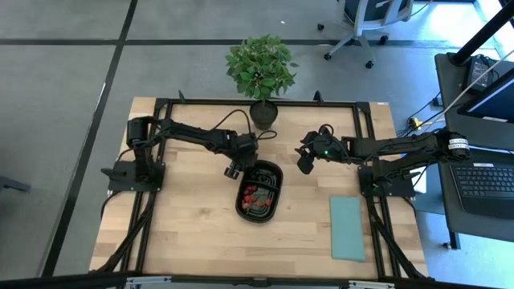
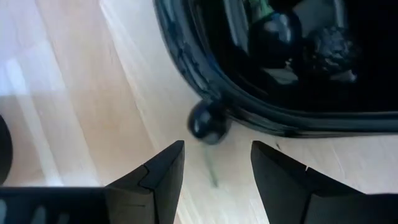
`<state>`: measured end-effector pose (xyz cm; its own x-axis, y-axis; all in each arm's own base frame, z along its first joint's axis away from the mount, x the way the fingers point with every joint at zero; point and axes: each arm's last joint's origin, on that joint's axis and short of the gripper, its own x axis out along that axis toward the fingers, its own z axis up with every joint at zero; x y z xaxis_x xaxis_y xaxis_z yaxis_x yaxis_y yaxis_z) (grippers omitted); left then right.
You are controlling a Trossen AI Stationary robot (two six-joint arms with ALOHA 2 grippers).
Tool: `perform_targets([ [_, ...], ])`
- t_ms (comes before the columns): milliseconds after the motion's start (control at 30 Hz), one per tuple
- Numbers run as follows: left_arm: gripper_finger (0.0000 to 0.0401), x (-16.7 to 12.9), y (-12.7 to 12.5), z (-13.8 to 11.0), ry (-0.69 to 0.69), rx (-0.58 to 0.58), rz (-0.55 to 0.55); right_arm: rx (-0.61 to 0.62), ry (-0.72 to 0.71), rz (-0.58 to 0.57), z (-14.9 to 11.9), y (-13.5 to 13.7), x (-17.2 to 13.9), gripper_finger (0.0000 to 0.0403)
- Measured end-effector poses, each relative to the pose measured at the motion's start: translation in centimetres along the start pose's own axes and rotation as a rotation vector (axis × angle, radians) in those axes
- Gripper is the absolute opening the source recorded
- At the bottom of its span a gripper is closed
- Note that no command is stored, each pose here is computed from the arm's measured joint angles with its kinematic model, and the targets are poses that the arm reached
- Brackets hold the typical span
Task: Pick and placing Produce into tupperware
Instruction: Put the black cherry into the black container with the other black fruits
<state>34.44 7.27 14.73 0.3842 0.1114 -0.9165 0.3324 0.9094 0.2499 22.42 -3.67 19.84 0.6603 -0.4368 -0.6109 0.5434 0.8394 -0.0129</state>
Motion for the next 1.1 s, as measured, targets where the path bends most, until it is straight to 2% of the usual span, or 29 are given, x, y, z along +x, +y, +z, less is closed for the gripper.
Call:
perform_targets([
  [400,0.0179,1.5,-0.3,-0.1,0.031,-0.073,-0.010,0.011,-0.018,0.005,0.2,0.0,0.0,0.0191],
  [667,0.0172,1.5,-0.5,-0.2,0.057,-0.072,-0.012,0.013,-0.022,0.006,0.2,0.0,0.0,0.0191],
  [800,0.0138,1.6,-0.6,-0.3,0.071,-0.068,-0.014,0.014,-0.024,0.007,0.2,0.1,0.0,0.0191],
  [1100,0.0011,1.6,-0.8,-0.3,0.067,-0.065,-0.036,0.013,-0.024,0.006,0.2,0.1,0.0,0.0191],
])
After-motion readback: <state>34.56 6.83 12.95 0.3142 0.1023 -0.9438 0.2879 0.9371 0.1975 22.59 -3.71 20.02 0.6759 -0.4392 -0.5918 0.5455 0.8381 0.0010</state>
